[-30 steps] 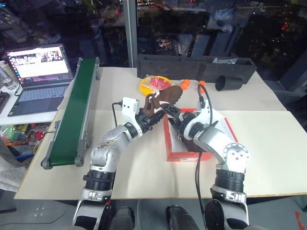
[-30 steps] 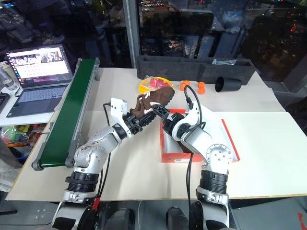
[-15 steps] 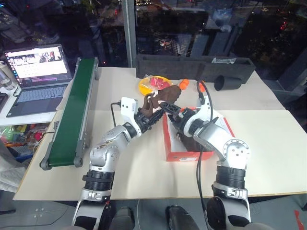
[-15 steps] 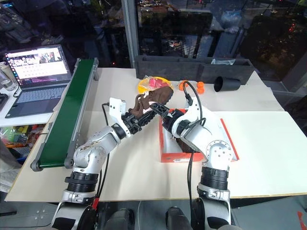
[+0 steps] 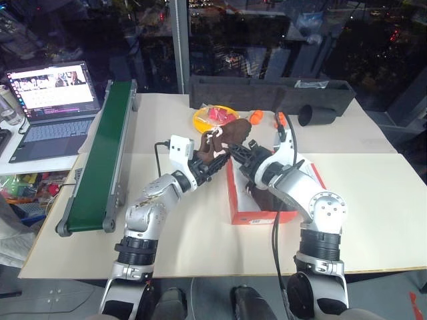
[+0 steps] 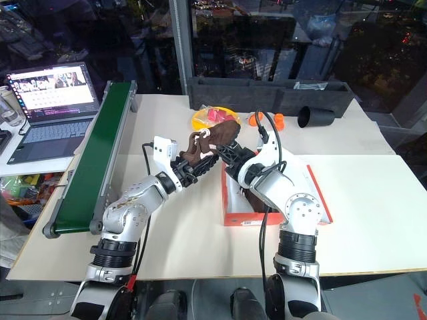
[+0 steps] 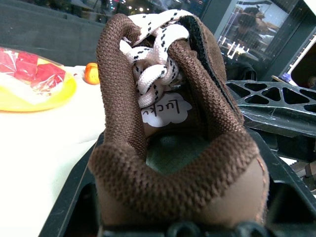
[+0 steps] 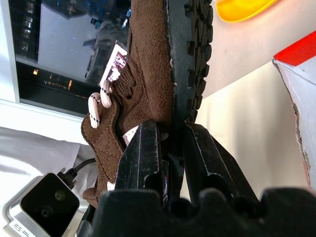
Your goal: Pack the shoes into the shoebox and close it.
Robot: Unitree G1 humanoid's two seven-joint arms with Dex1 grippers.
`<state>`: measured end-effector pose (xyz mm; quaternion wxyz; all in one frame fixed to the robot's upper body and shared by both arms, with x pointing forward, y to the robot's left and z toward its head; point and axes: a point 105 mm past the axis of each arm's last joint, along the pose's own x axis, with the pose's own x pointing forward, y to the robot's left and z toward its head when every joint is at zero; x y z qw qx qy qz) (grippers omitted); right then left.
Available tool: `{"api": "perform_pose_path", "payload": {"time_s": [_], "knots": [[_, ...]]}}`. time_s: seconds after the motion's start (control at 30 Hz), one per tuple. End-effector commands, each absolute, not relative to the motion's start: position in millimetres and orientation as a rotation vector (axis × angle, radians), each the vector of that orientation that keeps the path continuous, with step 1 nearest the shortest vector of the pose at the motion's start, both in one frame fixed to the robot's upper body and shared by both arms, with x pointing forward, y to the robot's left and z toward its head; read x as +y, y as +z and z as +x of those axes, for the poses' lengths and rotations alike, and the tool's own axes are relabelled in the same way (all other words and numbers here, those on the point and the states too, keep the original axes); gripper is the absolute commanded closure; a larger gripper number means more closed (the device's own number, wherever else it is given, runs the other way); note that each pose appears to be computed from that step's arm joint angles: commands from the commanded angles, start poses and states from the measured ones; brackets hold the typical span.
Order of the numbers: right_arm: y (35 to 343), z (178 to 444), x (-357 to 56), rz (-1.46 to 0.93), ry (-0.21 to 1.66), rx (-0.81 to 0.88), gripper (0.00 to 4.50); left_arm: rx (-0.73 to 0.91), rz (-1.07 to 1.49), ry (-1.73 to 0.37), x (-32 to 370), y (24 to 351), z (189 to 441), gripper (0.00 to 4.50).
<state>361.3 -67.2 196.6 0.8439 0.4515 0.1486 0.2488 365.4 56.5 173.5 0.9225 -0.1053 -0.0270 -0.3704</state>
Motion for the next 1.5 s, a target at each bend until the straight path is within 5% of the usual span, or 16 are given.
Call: {"api": "perform_pose_path", "payload": {"time_s": [0.03,0.1,0.3,0.47,0.8,1.07,1.5], "knots": [[235.6,370.2,-94.4,0.964,0.425,0.084,4.13,-0.146,-0.068,-0.831,43.2,188.2,355.3,0.79],[249.4,378.0,-126.4,0.965,0.287,-0.037,4.13,-0.125,-0.086,-0.832,44.7,185.9,355.9,0.02],[282.5,376.6,-151.7,0.567,0.267,-0.14,4.13,-0.093,-0.069,-0.807,53.8,175.2,358.8,0.02],[240.4,363.8,-130.6,0.272,0.484,0.249,4.13,-0.083,-0.075,-0.815,50.6,170.8,358.1,0.02],[200.7,355.2,-165.2,0.124,0.444,0.566,4.13,-0.081,-0.073,-0.834,50.5,166.1,357.0,0.02],[180.2,350.4,-150.6,0.076,0.492,0.656,4.13,-0.06,0.137,-0.866,62.8,143.6,352.3,0.02],[167.6,347.9,-138.8,-0.002,0.534,0.732,4.13,-0.082,0.138,-0.94,53.7,141.4,346.2,0.02]]}}
